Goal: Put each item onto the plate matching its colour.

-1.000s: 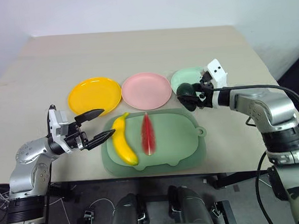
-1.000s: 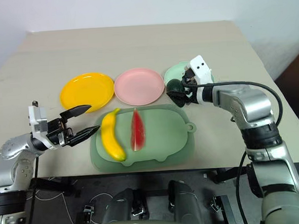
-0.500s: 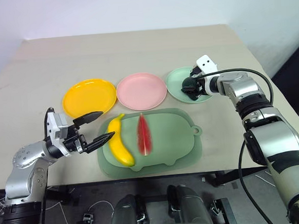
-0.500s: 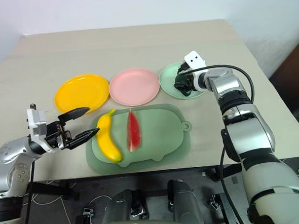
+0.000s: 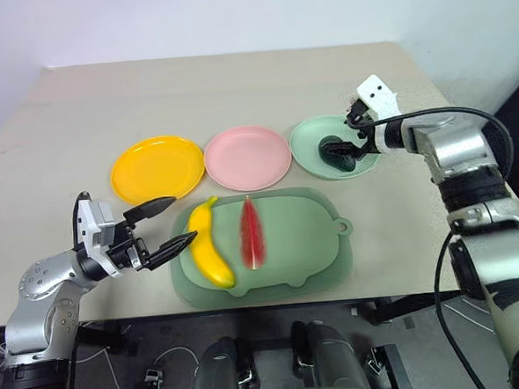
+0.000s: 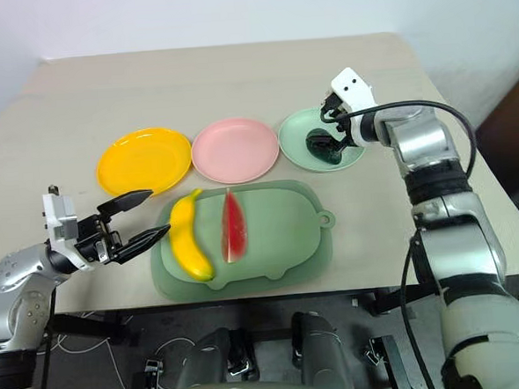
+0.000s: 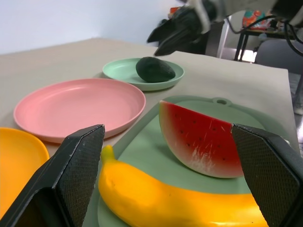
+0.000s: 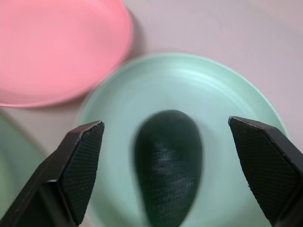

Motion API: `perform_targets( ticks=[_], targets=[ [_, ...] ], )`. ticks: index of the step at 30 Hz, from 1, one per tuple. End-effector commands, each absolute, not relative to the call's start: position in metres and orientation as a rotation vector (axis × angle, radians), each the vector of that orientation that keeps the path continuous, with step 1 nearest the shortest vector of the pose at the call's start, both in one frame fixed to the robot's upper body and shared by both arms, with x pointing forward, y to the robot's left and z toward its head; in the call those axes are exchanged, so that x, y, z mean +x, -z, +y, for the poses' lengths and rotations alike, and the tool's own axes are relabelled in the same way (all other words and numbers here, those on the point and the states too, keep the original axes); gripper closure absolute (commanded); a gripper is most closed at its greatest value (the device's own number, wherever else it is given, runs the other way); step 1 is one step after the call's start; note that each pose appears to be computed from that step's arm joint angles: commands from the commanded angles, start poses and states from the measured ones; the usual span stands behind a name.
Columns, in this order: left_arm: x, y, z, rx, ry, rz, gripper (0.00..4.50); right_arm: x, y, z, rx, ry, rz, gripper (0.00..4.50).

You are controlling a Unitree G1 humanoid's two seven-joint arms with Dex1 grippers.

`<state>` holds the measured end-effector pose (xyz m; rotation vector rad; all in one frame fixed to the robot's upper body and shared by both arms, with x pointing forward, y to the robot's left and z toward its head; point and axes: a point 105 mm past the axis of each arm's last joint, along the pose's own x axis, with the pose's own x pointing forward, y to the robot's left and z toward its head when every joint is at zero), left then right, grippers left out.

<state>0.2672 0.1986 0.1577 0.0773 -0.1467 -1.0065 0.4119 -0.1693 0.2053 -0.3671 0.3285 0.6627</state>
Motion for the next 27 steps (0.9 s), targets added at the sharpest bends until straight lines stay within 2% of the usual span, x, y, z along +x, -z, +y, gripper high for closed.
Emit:
perform_targets(
  ticks=[1, 4, 10, 19, 27],
  targets=[
    [0.268, -0.171, 0.2, 0.111, 1.009, -0.185, 0.0, 0.381, -0.227, -0.149, -0.267, -0.731, 0.307, 0.04],
    [0.27, -0.172, 0.199, 0.109, 1.014, -0.186, 0.0, 0.352, -0.223, -0.126, -0.168, -0.817, 0.374, 0.04],
    [0.277, -0.169, 0.196, 0.105, 1.031, -0.185, 0.0, 0.316, -0.213, -0.079, 0.036, -0.949, 0.478, 0.04],
    [0.28, -0.166, 0.193, 0.1, 1.064, -0.176, 0.0, 0.307, -0.174, -0.053, 0.099, -0.975, 0.658, 0.04],
    [0.282, -0.163, 0.191, 0.096, 1.096, -0.156, 0.0, 0.301, -0.166, -0.015, 0.162, -1.008, 0.797, 0.04]
  ],
)
